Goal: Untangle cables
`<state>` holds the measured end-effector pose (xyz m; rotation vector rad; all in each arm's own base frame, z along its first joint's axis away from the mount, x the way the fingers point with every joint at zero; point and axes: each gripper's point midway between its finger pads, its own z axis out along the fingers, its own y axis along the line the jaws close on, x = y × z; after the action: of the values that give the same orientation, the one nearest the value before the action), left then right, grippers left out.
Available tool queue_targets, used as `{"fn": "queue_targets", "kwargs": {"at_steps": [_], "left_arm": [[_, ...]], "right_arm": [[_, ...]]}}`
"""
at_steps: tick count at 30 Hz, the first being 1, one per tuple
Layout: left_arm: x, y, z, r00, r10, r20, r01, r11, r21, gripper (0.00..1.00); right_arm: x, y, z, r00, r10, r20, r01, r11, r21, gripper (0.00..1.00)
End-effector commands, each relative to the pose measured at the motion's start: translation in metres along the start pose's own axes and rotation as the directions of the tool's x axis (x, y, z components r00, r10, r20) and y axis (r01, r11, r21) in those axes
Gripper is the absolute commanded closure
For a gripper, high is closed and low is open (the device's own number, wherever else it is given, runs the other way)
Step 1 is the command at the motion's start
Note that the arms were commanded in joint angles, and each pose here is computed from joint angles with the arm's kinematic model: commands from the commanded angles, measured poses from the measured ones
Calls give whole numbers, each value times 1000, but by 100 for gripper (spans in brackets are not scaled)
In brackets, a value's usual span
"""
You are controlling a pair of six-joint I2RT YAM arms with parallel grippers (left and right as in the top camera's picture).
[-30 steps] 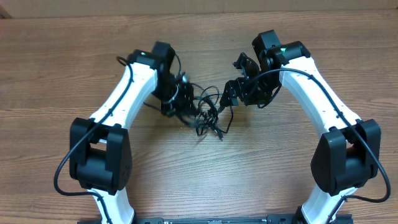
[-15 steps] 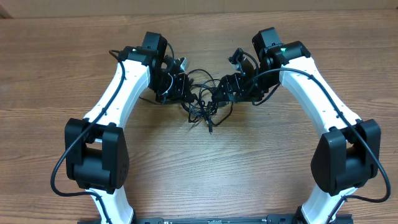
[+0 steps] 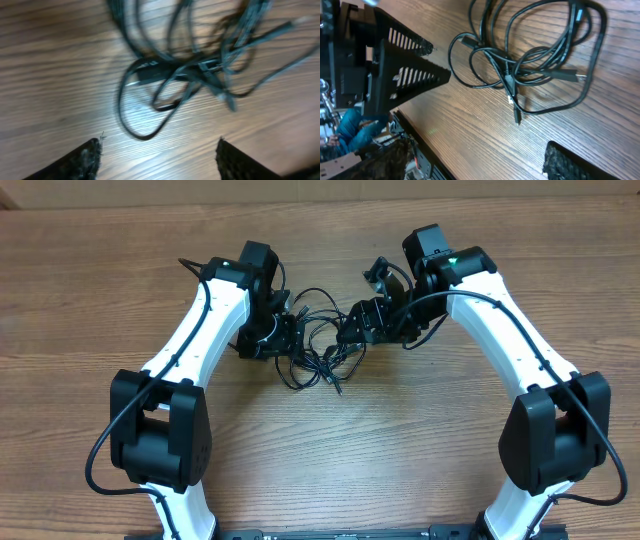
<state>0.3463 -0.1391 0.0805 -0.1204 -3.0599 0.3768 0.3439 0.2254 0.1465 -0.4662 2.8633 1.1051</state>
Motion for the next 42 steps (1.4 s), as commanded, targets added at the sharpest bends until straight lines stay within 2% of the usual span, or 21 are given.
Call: {"fn": "queue_targets", "kwargs": {"at_steps": [1,3,5,7,9,12,15,18,23,28,35,37,39,42], "left_arm": [[0,16,-6,999,-31,32,34,994,-106,36],[-2,17,-6,998,-36,41,41,993,-111,43],[-7,17,-6,998,-39,59,45,993,-111,45],[-13,16,-6,996,-39,82,48,993,-108,46],[-17,17,-4,994,-45,97,56,992,-111,47],[-19,20,4,994,-64,87,73,991,-115,46],[-19,22,15,996,-70,57,76,990,-121,47],[-16,24,29,997,-72,13,73,990,-117,47],[-11,10,46,998,16,-57,-16,1000,-12,49],[-13,11,56,997,44,-67,-44,999,-3,54],[-15,4,57,990,133,-57,-131,991,42,68],[-13,-8,56,979,196,-52,-189,975,118,68],[-12,-18,55,973,227,-45,-216,961,175,66],[-11,-17,55,972,230,-46,-219,960,173,64]], "right_arm": [[3,20,-1,999,-48,10,48,999,-25,22],[4,22,5,999,-53,6,53,998,-29,32],[4,24,14,999,-34,9,35,999,-33,41],[3,25,24,1000,-12,16,12,999,-37,62],[2,26,37,1000,13,25,-11,999,-44,74],[2,27,53,999,15,40,-13,998,-57,80],[-2,25,66,997,-32,74,36,998,-42,80],[-11,13,75,990,-75,123,68,996,55,79],[-16,13,91,980,-152,126,142,986,86,79],[-22,4,107,973,-189,132,173,977,124,78],[-24,-12,117,967,-228,115,206,963,173,70],[-24,-18,118,969,-221,113,197,962,191,67],[-22,-20,118,972,-209,104,186,963,194,59],[-17,-27,116,984,-149,94,127,970,207,52]]}}
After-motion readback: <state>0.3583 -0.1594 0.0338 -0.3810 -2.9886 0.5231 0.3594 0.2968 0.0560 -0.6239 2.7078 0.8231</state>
